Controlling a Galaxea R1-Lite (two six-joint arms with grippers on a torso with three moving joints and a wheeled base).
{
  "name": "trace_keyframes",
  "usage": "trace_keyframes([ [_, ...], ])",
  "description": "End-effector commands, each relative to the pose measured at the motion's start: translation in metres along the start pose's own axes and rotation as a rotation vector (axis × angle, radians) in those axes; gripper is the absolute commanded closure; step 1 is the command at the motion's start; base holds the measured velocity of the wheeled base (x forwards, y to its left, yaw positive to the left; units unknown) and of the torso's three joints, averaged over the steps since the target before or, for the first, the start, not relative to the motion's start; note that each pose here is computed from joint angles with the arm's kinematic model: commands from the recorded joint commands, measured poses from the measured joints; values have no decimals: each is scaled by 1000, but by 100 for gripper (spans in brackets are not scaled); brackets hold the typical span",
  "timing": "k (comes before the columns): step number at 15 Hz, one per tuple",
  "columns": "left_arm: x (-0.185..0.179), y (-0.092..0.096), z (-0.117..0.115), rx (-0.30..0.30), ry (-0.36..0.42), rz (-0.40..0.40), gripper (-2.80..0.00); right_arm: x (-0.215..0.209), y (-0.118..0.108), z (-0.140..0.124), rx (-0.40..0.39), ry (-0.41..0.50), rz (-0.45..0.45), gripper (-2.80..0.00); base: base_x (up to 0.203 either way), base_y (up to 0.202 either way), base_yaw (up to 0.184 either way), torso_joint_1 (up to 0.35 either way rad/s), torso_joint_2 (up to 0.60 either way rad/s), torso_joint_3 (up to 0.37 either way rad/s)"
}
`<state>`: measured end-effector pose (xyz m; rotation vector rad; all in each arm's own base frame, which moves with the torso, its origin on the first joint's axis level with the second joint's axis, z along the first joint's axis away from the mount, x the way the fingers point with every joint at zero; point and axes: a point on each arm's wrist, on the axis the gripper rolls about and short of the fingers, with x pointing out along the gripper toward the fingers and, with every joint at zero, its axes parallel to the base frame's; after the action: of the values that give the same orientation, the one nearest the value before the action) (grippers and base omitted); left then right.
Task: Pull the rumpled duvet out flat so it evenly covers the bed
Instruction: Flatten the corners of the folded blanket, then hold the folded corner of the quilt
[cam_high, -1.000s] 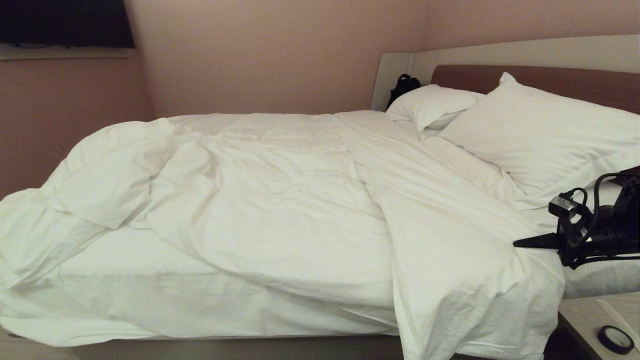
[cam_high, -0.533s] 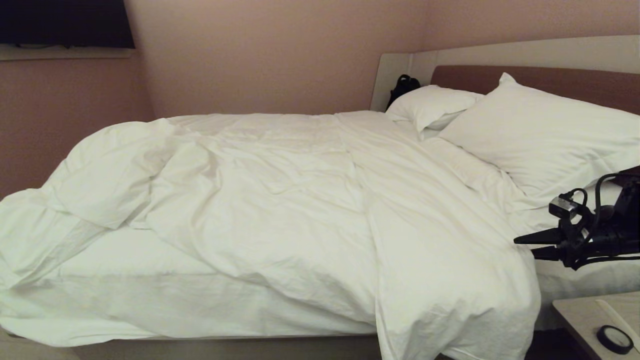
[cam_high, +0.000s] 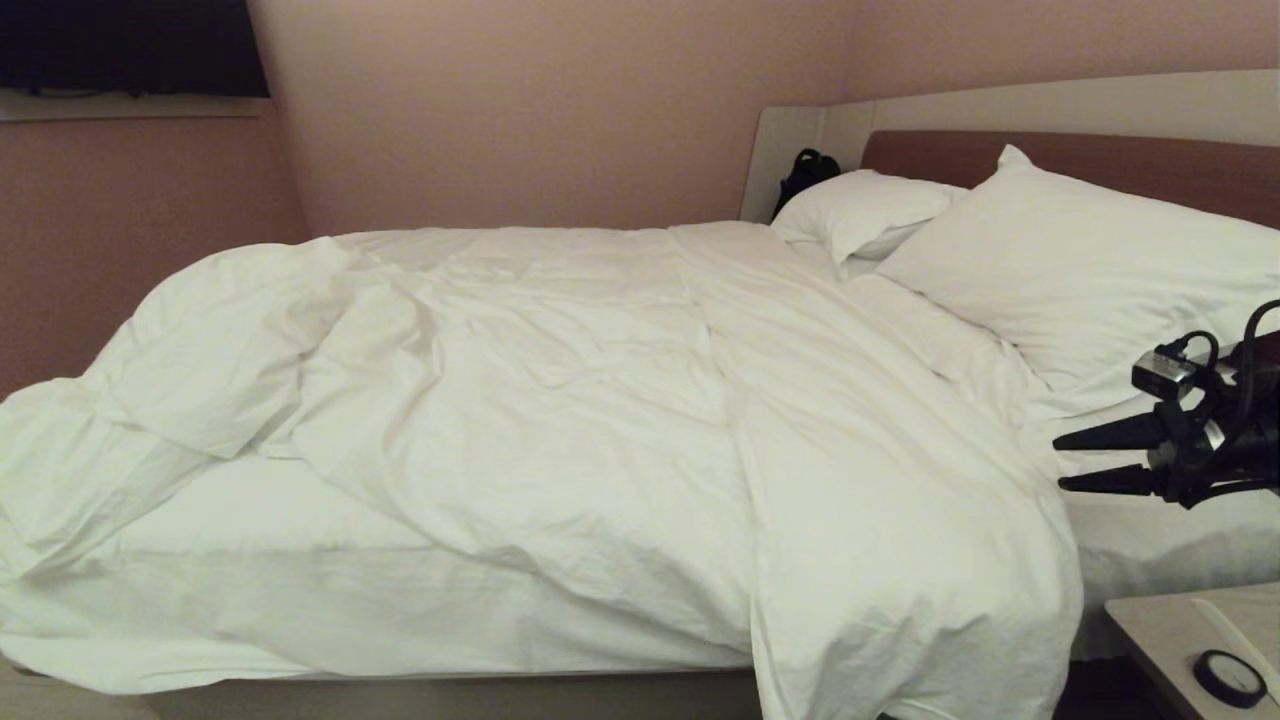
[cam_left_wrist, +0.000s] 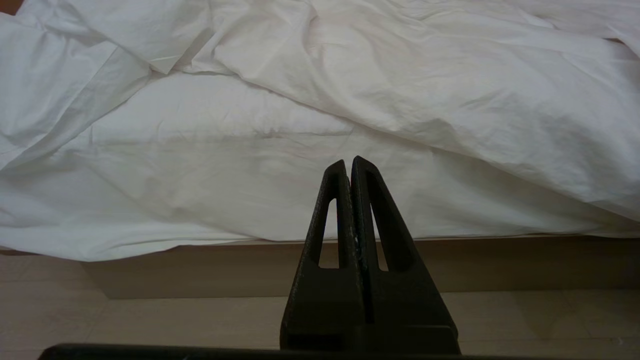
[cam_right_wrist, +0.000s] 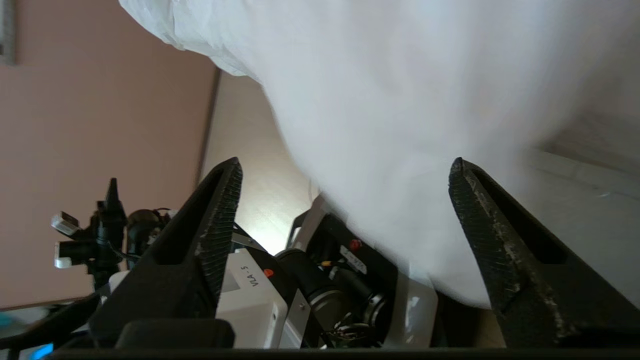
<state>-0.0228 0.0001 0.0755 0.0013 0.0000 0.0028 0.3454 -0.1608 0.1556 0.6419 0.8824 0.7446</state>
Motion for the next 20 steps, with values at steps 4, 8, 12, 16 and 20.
trace_keyframes([
  [4, 0, 0, 0, -1, 0, 0, 0, -31, 66, 1, -118, 32, -227, -280, 0, 0, 0, 0, 0, 0],
  [8, 0, 0, 0, 0, 0, 0, 0, -36, 113, 0, -50, -23, -258, -280, 0, 0, 0, 0, 0, 0],
  [12, 0, 0, 0, 0, 0, 0, 0, -21, 173, 5, 103, -104, -223, -280, 0, 0, 0, 0, 0, 0],
  [16, 0, 0, 0, 0, 0, 0, 0, 9, 223, 0, 196, -94, -215, -280, 0, 0, 0, 0, 0, 0],
  [20, 0, 0, 0, 0, -1, 0, 0, 25, 271, -25, 216, -6, -139, 0, 0, 0, 0, 0, 0, 0],
])
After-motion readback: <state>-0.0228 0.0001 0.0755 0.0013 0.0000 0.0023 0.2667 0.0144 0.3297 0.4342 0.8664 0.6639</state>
